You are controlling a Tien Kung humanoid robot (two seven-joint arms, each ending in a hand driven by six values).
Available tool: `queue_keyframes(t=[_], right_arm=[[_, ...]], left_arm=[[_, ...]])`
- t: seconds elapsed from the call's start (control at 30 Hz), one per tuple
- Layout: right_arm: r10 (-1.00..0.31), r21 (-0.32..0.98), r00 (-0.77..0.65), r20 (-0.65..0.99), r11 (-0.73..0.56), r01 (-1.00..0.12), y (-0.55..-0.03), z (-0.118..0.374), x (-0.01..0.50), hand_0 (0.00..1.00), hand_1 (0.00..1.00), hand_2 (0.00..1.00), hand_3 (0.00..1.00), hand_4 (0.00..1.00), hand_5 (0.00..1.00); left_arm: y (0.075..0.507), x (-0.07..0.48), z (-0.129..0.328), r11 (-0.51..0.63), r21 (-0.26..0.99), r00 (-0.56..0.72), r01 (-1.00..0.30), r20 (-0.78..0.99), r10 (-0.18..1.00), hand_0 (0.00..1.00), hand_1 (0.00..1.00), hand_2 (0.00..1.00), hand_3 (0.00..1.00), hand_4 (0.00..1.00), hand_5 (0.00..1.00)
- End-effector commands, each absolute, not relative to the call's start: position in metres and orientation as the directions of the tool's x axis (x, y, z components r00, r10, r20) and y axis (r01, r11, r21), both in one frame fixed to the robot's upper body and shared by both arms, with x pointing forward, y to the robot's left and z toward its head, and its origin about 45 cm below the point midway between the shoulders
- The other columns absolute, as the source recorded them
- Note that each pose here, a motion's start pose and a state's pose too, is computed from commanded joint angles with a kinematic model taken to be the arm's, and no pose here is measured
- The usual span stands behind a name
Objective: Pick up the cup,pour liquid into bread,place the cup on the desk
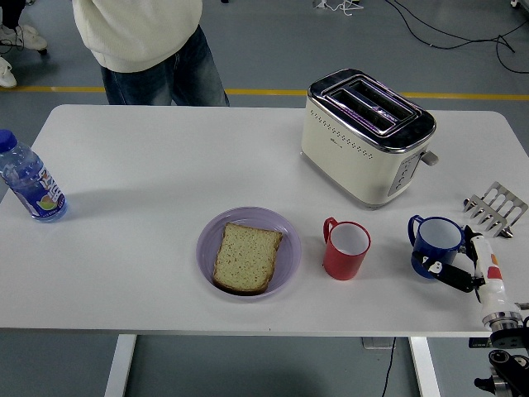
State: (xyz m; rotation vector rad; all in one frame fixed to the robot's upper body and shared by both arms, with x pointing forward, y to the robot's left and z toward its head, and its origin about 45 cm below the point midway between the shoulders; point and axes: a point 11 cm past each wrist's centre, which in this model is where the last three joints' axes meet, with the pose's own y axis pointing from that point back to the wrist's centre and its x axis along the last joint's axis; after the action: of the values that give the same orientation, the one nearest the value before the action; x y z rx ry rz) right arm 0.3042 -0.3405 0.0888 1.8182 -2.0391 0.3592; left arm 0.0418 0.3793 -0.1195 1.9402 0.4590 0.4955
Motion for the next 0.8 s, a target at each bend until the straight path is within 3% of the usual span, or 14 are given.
queue_keyframes(t=[0.3, 0.33, 0.7, 0.8], right_arm=[[-0.883, 0.080, -0.075, 0.464, 0.126, -0.989, -0.3415, 0.0856, 0.3039, 0.348, 0.376, 0.538, 0.528, 0.771, 0.002], [-0.882, 0.079, -0.075, 0.466, 0.126, -0.989, -0.3419, 0.0856, 0.3039, 0.339, 0.340, 0.526, 0.514, 0.890, 0.002], [-0.870, 0.085, -0.063, 0.489, 0.119, -0.989, -0.3415, 0.0865, 0.3099, 0.347, 0.342, 0.524, 0.517, 0.911, 0.002], [-0.868, 0.098, -0.053, 0.494, 0.116, -0.988, -0.3421, 0.0847, 0.3097, 0.383, 0.370, 0.531, 0.561, 0.918, 0.006]], left_arm=[[0.3792, 0.0401, -0.1197, -0.392, 0.915, 0.843, 0.099, 0.132, 0.521, 0.344, 0.316, 0.401, 0.644, 0.368, 0.998], [0.3792, 0.0403, -0.1197, -0.392, 0.915, 0.843, 0.098, 0.133, 0.521, 0.344, 0.316, 0.402, 0.643, 0.368, 0.998], [0.3781, 0.0445, -0.1196, -0.388, 0.917, 0.840, 0.090, 0.140, 0.525, 0.344, 0.315, 0.402, 0.643, 0.366, 0.998], [0.3779, 0.0450, -0.1196, -0.388, 0.918, 0.839, 0.089, 0.141, 0.525, 0.344, 0.315, 0.404, 0.643, 0.366, 0.998]])
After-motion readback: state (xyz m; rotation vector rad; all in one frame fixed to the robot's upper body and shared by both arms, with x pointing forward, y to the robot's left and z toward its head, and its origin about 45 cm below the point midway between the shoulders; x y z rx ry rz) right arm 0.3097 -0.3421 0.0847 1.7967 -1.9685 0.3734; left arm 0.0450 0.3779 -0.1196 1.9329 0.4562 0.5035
